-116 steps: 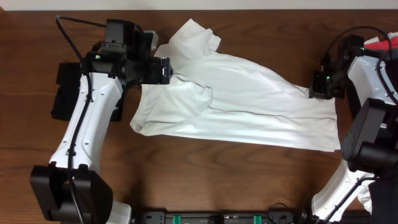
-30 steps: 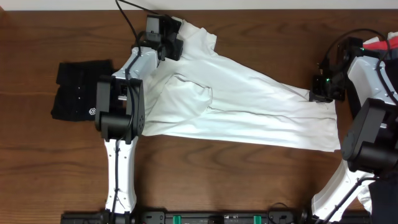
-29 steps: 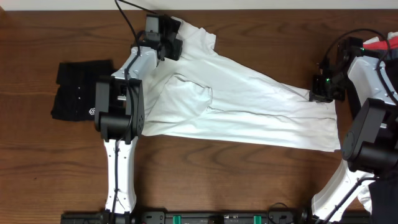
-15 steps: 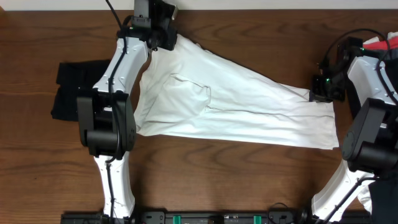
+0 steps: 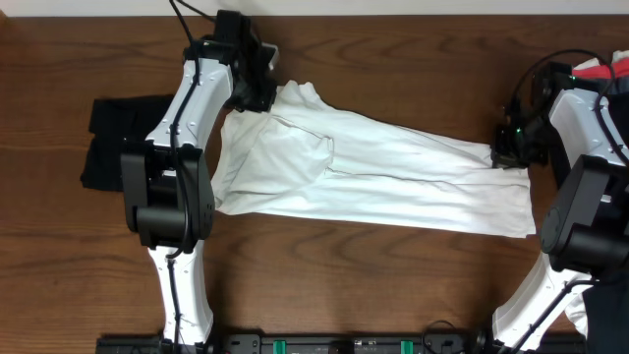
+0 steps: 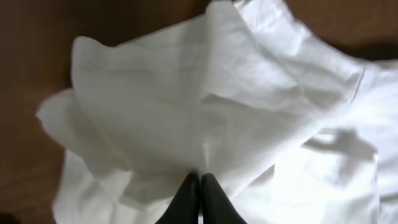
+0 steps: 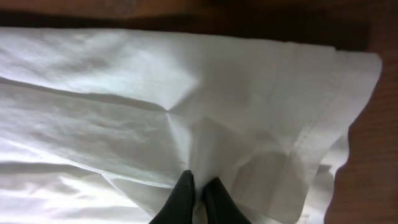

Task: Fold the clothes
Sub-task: 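Pull both corners apart to stretch the shirt lengthwise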

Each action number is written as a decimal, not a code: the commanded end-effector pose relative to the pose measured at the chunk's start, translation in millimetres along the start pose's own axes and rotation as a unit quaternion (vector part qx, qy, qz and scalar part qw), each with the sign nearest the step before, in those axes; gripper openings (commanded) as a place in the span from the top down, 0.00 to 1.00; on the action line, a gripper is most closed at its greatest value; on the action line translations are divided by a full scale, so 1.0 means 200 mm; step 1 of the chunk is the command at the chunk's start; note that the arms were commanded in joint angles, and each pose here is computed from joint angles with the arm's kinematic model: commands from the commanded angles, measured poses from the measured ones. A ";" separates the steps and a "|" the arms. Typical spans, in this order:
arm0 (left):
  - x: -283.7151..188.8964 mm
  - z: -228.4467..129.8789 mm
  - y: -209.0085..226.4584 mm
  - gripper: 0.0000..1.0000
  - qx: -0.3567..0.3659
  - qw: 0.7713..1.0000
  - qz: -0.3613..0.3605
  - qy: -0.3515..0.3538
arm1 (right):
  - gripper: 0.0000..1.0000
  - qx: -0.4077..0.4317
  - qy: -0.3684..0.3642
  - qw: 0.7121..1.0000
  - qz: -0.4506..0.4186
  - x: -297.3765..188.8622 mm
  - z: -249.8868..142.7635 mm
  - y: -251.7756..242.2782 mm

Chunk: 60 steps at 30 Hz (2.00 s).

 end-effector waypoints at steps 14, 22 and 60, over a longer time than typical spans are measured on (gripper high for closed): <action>-0.20 -0.12 -0.07 0.94 -0.017 0.998 -0.015 0.050 | 0.91 -0.010 0.007 1.000 -0.012 0.01 -0.02 0.00; -0.40 -0.11 -0.04 0.94 -0.006 0.998 0.057 0.029 | 0.92 -0.009 0.016 1.000 -0.014 0.01 -0.03 -0.01; 0.11 0.04 -0.09 0.43 0.044 0.999 0.008 0.001 | 0.26 -0.004 0.036 0.999 -0.014 0.00 -0.07 -0.01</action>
Point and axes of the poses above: each gripper's point midway between its finger pads, its own x axis out along the fingers, its own y axis along the line the jaws close on, z = x × y, the point moved 6 cm from there along -x, back along the fingers, and after that the axes turned 11 degrees about x, right-handed, at the moved point
